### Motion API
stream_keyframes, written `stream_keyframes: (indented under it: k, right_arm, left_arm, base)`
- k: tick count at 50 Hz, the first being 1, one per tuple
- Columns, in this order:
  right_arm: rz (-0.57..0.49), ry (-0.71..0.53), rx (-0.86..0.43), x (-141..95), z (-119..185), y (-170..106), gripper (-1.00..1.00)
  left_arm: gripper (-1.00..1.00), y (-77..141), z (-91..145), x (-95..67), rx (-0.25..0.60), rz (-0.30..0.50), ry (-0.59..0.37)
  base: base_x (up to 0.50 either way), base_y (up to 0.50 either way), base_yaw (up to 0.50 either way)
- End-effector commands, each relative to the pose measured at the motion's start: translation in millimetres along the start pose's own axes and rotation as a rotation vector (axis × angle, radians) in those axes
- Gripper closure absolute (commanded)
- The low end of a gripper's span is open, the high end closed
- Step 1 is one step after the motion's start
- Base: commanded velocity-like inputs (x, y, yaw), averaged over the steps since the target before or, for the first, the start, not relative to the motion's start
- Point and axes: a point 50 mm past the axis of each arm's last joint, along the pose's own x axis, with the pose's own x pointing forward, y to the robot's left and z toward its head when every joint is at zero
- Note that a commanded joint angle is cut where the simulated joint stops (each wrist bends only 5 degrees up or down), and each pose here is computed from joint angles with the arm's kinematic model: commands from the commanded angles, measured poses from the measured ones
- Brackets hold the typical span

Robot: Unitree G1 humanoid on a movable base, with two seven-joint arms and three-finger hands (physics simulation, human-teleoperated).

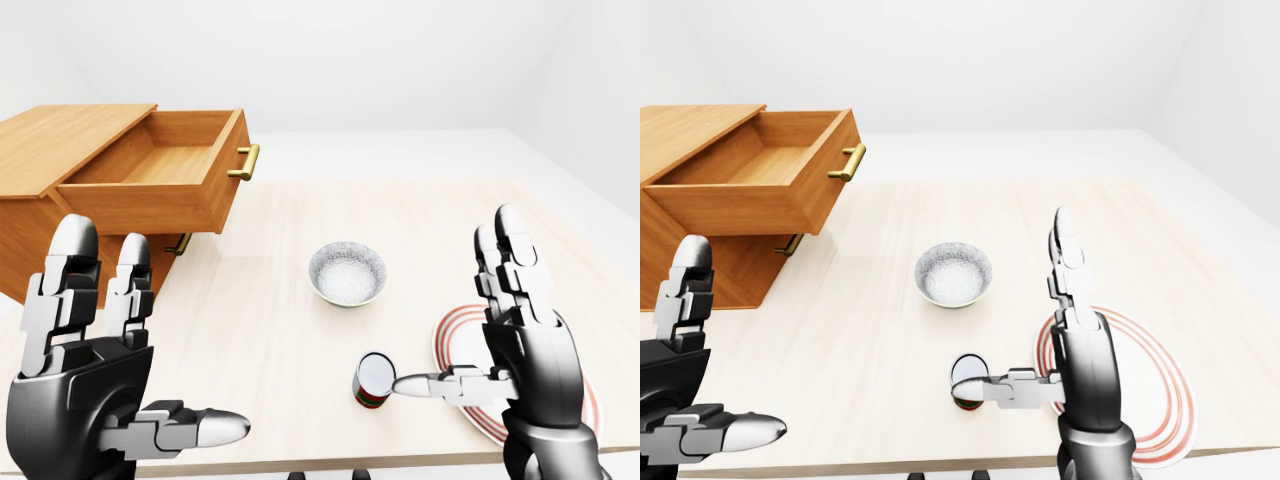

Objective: Put the ketchup in the top drawer of the cabinet.

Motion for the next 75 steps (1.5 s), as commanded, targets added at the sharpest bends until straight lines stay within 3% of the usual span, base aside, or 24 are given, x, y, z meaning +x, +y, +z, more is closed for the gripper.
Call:
stream_keyframes:
  k: [1, 8, 59, 60, 75]
  right_arm:
    - [-0.015, -0.010, -0.001, 0.1, 2.1, -2.8, -1.00]
    - [0.003, 0.002, -0.067, -0.4, 0.8, 1.0, -1.00]
    - [0.002, 0.037, -0.062, 1.4, -9.2, 0.4, -1.00]
    - [-0.015, 0.026, -0.015, 2.3, -7.9, -2.1, -1.00]
    - [-0.019, 0.029, 0.023, 0.7, -7.9, -6.6, -1.00]
  left_arm:
    - [-1.00, 0.1, 0.2, -0.1, -0.002, 0.001, 0.001]
    - [-1.00, -0.1, -0.2, -0.7, -0.005, -0.001, 0.007]
    - [-1.00, 1.0, 0.5, -0.7, -0.005, -0.004, 0.004]
    - [-1.00, 1.1, 0.6, -0.8, -0.006, -0.004, 0.004]
    - [-1.00, 0.1, 0.1, -0.6, -0.004, -0.008, 0.004]
  base:
    - [0.00, 0.00, 0.00]
    - [0.00, 0.19, 0.00]
    - [0.00, 0.50, 0.00]
    - [0.00, 0.00, 0.00]
    - [0.17, 0.00, 0.00]
